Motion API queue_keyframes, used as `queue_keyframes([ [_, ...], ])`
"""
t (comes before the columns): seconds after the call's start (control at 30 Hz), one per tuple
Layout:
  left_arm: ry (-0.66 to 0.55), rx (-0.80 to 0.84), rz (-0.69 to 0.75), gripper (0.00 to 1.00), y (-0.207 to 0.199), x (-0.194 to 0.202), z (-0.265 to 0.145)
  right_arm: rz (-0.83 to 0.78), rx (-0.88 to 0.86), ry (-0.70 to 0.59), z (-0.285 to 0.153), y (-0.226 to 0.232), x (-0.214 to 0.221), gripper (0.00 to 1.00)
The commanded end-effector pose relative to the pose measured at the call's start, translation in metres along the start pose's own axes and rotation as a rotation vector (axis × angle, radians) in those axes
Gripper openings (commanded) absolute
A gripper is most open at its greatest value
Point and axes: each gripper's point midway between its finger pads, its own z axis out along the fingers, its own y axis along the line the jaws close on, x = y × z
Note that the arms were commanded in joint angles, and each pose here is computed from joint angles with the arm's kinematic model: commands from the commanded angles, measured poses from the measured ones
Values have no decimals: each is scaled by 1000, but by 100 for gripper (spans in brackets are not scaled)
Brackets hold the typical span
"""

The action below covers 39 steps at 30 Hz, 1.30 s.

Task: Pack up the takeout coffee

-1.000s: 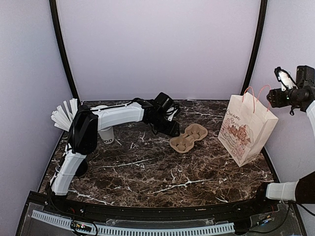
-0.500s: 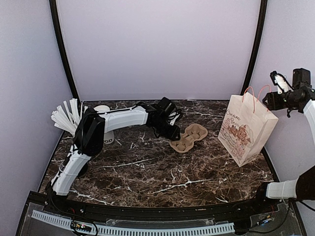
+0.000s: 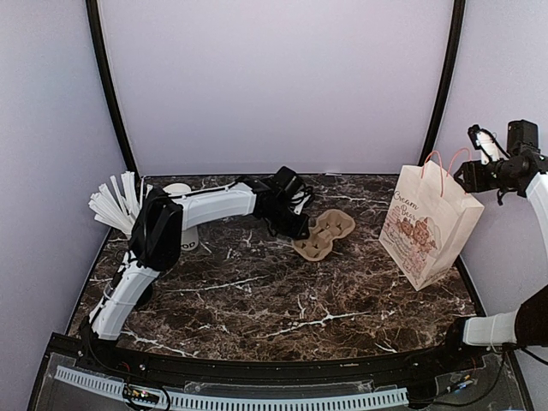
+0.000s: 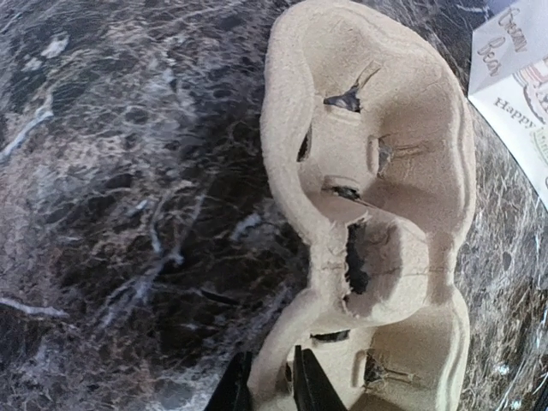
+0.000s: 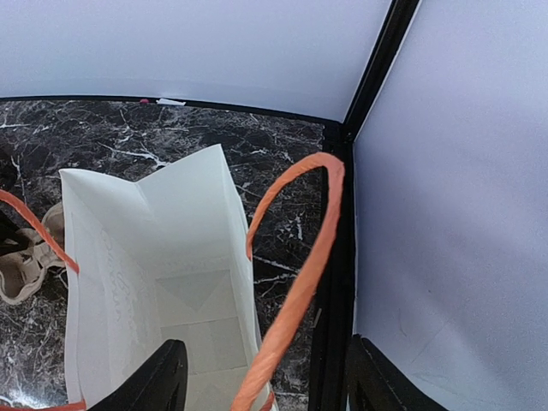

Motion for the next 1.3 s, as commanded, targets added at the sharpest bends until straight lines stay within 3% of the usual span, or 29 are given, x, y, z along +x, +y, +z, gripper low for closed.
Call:
queue_keyframes([
  [0.0,-99,-52,-96,17,38,-34,-42,0,4,-53,-2,-2,-9,64],
  [0.33,-250,-159,-350,17,150,-62,-81,-12,13,-72,-5,0,-7,65],
  [0.37,-262,-163,-364,20,158,-64,-83,-11,11,-74,-5,1,-7,65],
  [0.43,-289,-145,-364,36,161,-73,-87,-10,7,-78,-7,2,-8,66],
  [0.47,-300,-128,-350,45,158,-79,-90,-10,5,-80,-8,2,-9,66],
  [0.6,-308,-79,-308,60,142,-94,-109,-18,7,-125,-25,4,-27,69],
  [0.8,-362,-83,-192,65,99,-113,-182,-16,-32,-226,-51,11,-69,73],
  [0.97,-375,-148,-111,66,75,-106,-249,-109,-62,-314,-70,24,-128,74],
  [1.1,-342,-274,-85,66,81,-79,-292,-186,-326,-347,-61,92,-149,73],
  [1.27,-234,-424,-60,63,96,-32,-327,-412,-748,-255,-45,238,-121,73],
])
